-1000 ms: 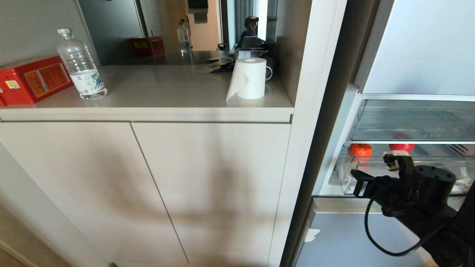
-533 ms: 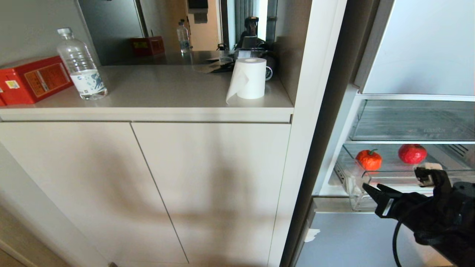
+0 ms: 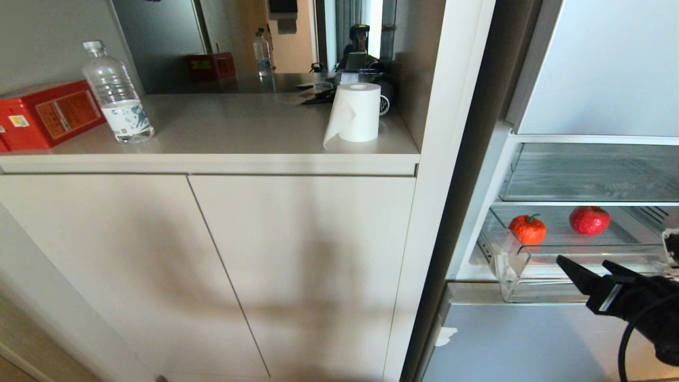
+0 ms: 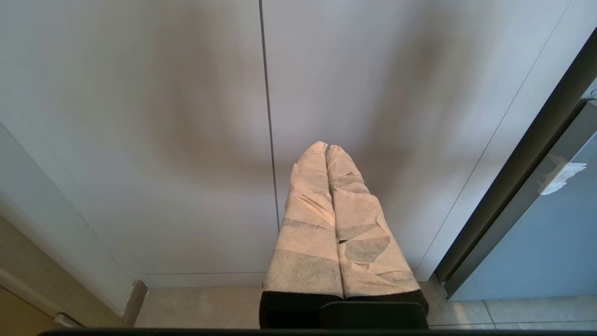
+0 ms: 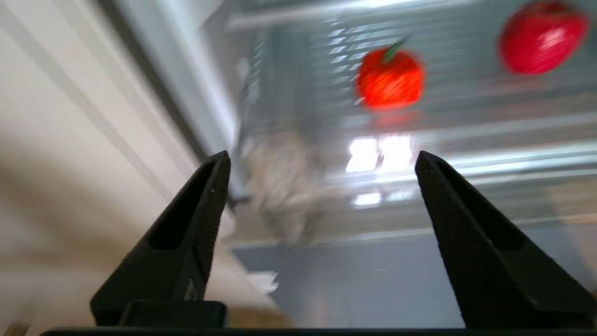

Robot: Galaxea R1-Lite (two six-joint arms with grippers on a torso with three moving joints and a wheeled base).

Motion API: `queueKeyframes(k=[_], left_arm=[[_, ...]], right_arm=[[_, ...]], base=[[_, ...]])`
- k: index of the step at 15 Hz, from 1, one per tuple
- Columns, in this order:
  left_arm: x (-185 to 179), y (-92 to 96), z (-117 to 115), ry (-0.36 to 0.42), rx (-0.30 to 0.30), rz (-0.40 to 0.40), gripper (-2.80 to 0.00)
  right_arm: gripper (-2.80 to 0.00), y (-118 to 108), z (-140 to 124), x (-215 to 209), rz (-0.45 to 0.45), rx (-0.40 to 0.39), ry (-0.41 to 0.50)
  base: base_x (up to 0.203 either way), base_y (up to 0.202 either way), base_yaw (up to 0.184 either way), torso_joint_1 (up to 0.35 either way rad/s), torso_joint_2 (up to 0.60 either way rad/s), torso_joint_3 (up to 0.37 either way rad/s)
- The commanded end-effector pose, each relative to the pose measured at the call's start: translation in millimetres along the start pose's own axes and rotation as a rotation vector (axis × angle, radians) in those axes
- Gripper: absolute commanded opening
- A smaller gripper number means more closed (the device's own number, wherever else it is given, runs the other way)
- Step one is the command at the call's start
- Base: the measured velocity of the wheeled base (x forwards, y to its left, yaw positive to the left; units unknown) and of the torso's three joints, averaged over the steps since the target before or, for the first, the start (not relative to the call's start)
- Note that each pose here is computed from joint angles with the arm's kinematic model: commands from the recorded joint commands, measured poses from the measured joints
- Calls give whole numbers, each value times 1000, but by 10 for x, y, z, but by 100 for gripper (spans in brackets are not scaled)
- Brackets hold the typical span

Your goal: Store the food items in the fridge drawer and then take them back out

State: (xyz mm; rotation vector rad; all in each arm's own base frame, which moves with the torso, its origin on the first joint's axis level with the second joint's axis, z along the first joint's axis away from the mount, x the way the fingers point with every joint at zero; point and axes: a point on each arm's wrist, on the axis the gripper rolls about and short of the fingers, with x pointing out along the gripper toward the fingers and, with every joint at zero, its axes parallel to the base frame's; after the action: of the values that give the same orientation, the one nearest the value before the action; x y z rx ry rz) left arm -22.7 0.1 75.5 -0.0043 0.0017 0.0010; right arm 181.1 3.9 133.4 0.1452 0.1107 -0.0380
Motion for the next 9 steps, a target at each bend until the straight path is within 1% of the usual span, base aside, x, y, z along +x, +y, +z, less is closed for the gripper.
queueKeyframes(k=[1,2,4,5,7,9], left_arm=[[1,0,0,1,0,1,-280],[1,0,0,1,0,1,-280],[1,0,0,1,0,1,-280],[1,0,0,1,0,2,-280],[1,0,0,1,0,1,-280],[1,0,0,1,0,1,-280]], right_arm=[[0,-62,247,35,-48,8,-44],[-280,-92,337,101,-72,9,-32],[-280,-144,521,233,-108,5,-6],[-280,-174,573,338,-123,-5,21],[-280,-269,549,624,-156,-35,97],[-280,-394,445,944,-184,-70,164]], base=[[0,0,0,0,0,0],[0,0,0,0,0,0],[0,0,0,0,0,0],[0,0,0,0,0,0],[0,0,0,0,0,0],[0,0,0,0,0,0]])
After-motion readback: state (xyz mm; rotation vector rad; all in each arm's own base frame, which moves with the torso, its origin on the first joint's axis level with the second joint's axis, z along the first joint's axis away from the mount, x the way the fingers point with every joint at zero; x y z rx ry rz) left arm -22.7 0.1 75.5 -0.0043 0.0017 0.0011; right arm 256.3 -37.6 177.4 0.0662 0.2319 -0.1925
